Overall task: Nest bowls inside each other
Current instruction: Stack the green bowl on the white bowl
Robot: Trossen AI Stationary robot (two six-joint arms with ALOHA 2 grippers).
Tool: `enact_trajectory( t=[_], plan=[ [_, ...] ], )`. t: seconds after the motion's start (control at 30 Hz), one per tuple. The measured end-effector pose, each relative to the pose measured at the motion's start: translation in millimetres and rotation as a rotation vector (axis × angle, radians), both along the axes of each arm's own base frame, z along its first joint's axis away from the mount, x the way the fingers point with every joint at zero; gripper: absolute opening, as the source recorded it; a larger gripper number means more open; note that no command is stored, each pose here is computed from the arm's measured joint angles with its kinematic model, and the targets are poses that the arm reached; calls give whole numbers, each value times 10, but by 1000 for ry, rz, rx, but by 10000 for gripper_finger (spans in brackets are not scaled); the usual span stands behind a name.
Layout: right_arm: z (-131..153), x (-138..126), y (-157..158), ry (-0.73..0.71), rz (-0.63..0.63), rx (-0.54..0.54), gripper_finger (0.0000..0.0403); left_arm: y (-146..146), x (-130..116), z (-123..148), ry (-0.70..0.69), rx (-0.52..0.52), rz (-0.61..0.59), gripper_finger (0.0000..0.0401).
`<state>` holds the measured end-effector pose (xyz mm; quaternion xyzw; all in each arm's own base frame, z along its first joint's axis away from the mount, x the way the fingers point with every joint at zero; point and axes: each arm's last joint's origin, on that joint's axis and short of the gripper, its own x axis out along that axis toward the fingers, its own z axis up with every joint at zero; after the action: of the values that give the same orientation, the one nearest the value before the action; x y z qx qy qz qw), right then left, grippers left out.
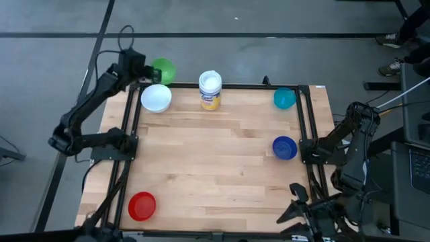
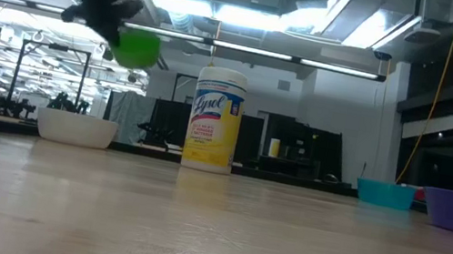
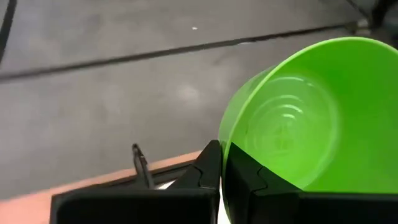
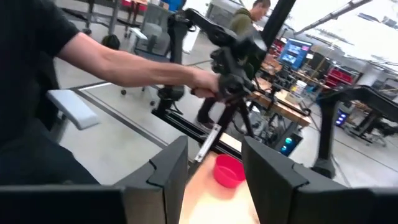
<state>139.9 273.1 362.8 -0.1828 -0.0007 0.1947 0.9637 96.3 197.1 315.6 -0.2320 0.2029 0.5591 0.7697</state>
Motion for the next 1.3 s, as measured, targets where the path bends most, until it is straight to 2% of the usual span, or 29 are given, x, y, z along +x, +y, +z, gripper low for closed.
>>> enact_trajectory(
  t=[0.07,0.23,0.47,0.67,0.8,0.97,1.2,1.3],
  plan=[
    [0,-46,23,2,16,6,156,78,-54,-50,-11,-34,27,2],
    [13,-119,58,-8,41,9,160,86,28,-148,1,-123,41,2],
    [8,-207,106,-5,86,10,160,-107,183,-372,205,-295,106,2],
    [6,-300,153,9,162,32,164,-386,211,-367,313,-332,167,2],
    [-25,-345,206,10,181,24,162,-443,183,-377,334,-334,272,2],
    [-92,-349,286,12,192,12,166,-442,184,-578,290,-377,365,2],
    [-138,-383,403,-11,212,31,167,-391,243,-1079,15,-317,468,2],
    [-112,-437,424,-22,230,63,164,-386,197,-1204,-29,-312,524,2]
  ],
)
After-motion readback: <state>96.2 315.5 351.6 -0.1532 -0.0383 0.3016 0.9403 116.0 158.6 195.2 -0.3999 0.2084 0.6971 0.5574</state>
